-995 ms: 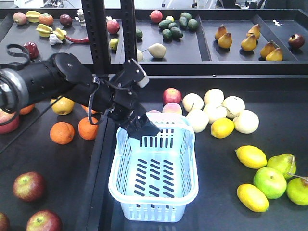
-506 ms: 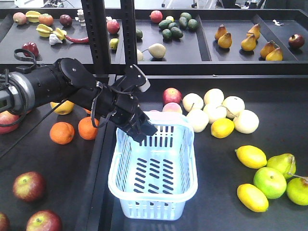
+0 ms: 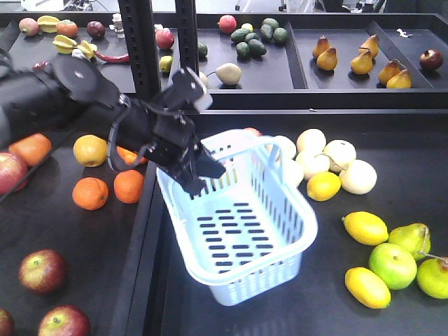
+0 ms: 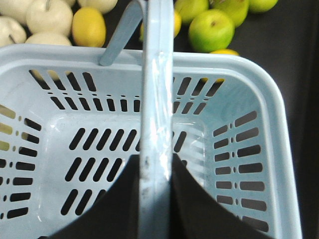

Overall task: Pick three apples into basket with both arms
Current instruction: 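Close the left gripper on the basket handle and lift the basket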

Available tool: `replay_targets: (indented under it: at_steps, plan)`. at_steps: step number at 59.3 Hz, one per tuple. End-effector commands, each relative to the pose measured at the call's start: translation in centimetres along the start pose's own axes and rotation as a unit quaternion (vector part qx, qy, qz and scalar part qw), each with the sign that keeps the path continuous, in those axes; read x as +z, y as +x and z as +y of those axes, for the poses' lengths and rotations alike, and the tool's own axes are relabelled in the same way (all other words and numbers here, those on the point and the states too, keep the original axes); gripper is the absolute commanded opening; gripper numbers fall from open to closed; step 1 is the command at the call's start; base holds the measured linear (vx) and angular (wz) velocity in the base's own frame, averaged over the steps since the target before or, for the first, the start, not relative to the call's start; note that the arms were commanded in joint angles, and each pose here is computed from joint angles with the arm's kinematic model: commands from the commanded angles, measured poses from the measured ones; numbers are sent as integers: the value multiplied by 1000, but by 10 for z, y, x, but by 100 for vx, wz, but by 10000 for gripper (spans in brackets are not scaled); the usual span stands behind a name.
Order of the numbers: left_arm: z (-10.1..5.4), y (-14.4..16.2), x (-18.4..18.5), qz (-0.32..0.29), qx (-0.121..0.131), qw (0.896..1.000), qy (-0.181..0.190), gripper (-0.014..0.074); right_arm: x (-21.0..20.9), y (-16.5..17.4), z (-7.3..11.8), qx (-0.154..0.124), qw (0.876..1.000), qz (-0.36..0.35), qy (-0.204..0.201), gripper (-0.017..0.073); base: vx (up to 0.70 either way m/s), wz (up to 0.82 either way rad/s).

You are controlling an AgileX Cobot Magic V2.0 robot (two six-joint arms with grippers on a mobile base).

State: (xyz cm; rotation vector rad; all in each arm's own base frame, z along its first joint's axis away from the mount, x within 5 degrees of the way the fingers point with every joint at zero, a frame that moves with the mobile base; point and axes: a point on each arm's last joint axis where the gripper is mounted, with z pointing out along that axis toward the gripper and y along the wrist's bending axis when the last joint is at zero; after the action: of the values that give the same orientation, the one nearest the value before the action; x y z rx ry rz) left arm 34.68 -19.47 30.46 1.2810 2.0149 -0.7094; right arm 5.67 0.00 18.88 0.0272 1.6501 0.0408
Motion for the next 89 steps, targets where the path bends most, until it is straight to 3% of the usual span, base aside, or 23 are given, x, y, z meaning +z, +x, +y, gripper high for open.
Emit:
replay_targets:
  at_steps: [1, 8, 23, 36, 54, 62, 73, 84, 89]
  plan:
    - [-29, -38, -45, -92, -23, 995, 7, -8, 1, -5, 1, -12, 999, -30, -2, -5, 0, 0]
    - [-48, -49, -71, -120, -55, 991, 23, -8, 1, -5, 1, -12, 999, -30, -2, -5, 0, 0]
    - [-84, -54, -123, -119, -46, 992, -5, -8, 1, -5, 1, -12, 999, -30, -2, -5, 0, 0]
    - [-110, -47, -159, -95, -65, 993, -36, -8, 1, -5, 1, -12, 999, -30, -2, -5, 0, 0]
    - [-150, -42, -207, -148, -65, 984, -72, -8, 1, -5, 1, -12, 999, -30, -2, -5, 0, 0]
    - [-155, -23, -205, -156, -77, 980, -92, -8, 1, -5, 1, -12, 999, -30, -2, -5, 0, 0]
    - [-159, 21, -185, -143, -114, 977, -107, -8, 1, -5, 1, -12, 999, -30, -2, -5, 0, 0]
    - [-178, 56, -183, -200, -166, 960, -104, -8, 1, -5, 1, -12, 999, -30, -2, -5, 0, 0]
    - [-187, 67, -191, -242, -165, 948, -125, -8, 1, -5, 1, -12, 999, -30, -2, -5, 0, 0]
